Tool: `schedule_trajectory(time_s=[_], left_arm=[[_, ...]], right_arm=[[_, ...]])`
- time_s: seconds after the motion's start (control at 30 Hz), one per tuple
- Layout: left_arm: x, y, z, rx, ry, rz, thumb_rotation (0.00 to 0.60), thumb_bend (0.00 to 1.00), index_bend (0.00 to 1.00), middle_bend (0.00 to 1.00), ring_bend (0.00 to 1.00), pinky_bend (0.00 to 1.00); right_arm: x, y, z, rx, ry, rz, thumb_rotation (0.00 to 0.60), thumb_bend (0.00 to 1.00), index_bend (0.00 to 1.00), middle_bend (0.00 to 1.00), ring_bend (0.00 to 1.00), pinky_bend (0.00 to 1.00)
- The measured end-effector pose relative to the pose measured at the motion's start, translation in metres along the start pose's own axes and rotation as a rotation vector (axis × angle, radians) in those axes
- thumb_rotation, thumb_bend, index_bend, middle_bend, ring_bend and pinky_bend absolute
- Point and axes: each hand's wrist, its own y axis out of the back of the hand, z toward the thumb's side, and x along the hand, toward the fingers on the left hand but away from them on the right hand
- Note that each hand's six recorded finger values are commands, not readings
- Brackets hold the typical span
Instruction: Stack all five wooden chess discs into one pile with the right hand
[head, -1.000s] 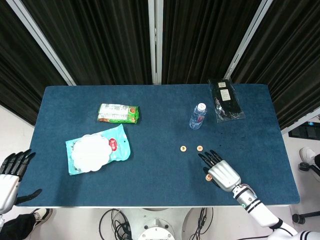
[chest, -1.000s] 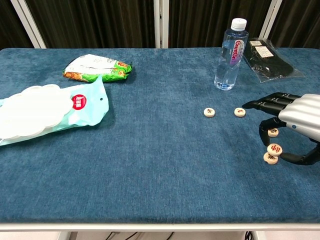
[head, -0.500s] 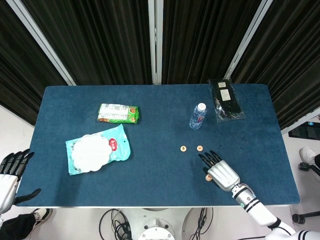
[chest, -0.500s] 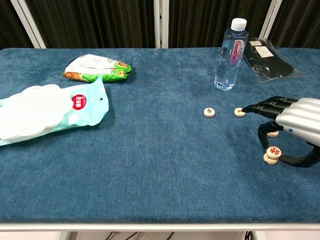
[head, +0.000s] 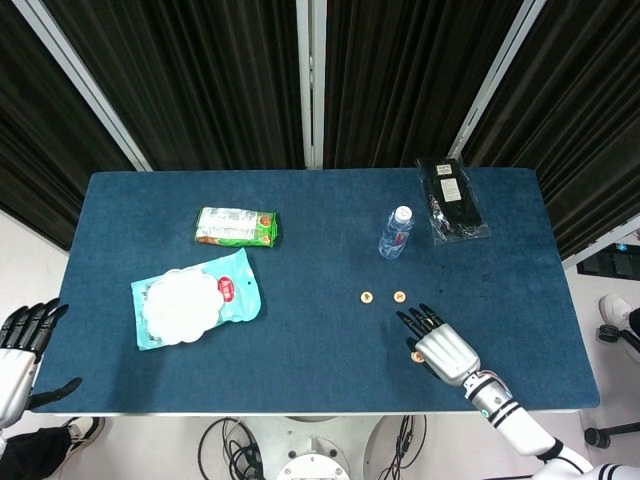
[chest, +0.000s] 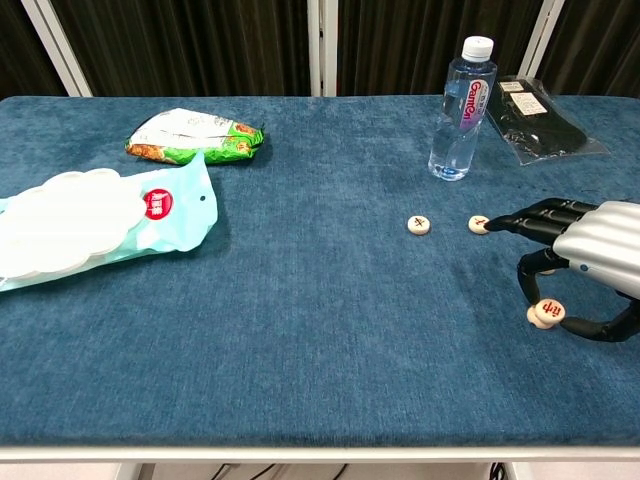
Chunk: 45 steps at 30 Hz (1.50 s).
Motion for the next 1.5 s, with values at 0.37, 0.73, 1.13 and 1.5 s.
schedule_trajectory(time_s=[0.37, 0.73, 1.13, 1.5], left_arm=[[-0.001, 0.001, 0.0, 0.001, 0.004, 0.002, 0.6, 0.0, 0.07, 0.01, 0.0, 0.0], [-0.001, 0.001, 0.0, 0.001, 0.003, 0.003, 0.6, 0.0, 0.07, 0.01, 0.0, 0.0], [-0.001, 0.001, 0.001, -0.001, -0.002, 0.0, 0.6, 0.0, 0.07, 0.01, 0.0, 0.0], [0.0, -0.001, -0.001, -0.002, 0.005, -0.005, 0.6, 0.0, 0.07, 0.01, 0.0, 0.0]], right_arm=[[-0.001, -0.002, 0.0, 0.007, -0.003, 0.005, 0.6, 0.29, 0.44, 0.0, 0.0, 0.0], [0.0, -0.001, -0.001, 0.012, -0.006, 0.01, 0.6, 0.28, 0.38, 0.0, 0.0, 0.0], [0.009, 0.025, -0.027, -0.012, -0.082, -0.065, 0.6, 0.28, 0.29, 0.0, 0.0, 0.0], [-0.017, 0.0, -0.039, -0.051, -0.167, -0.028, 0.6, 0.27, 0.28, 0.0, 0.0, 0.0]])
